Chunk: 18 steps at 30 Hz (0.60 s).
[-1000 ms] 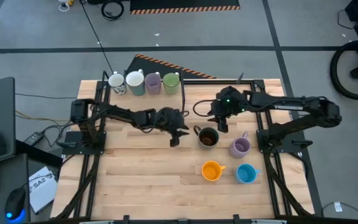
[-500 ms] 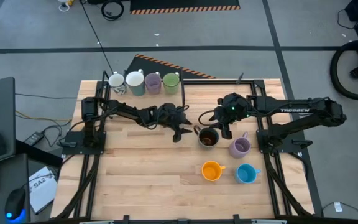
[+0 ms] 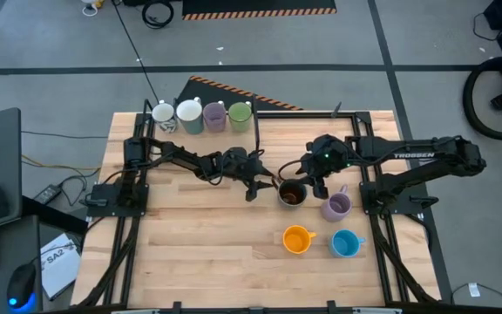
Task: Place coffee mugs
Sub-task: Put the dark blue patterned mug on the shelf
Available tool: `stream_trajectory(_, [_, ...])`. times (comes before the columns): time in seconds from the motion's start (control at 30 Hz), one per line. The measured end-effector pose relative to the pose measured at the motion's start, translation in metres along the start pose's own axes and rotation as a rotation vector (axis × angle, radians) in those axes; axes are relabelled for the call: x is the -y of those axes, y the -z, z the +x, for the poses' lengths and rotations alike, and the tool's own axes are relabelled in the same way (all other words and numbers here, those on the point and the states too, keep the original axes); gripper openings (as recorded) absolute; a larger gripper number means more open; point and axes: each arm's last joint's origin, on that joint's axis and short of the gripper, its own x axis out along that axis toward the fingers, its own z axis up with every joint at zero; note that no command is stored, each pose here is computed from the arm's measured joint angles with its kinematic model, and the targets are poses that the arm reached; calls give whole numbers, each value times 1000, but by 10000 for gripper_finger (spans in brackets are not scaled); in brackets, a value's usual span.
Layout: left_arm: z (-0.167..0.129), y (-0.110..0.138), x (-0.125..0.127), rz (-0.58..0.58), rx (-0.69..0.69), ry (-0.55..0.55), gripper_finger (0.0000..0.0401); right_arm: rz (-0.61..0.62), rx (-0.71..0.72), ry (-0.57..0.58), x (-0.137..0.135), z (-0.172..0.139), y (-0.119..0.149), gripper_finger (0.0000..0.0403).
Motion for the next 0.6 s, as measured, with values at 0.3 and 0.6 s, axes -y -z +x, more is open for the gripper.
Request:
stream_trajectory(0.3, [1,-5,7,39,52,81,199,1,-42,-35,-10,1,3,158])
stream_trajectory(0.6, [4,-5,23,52,48,143,199,-21,-53,-47,-18,-1,4,158])
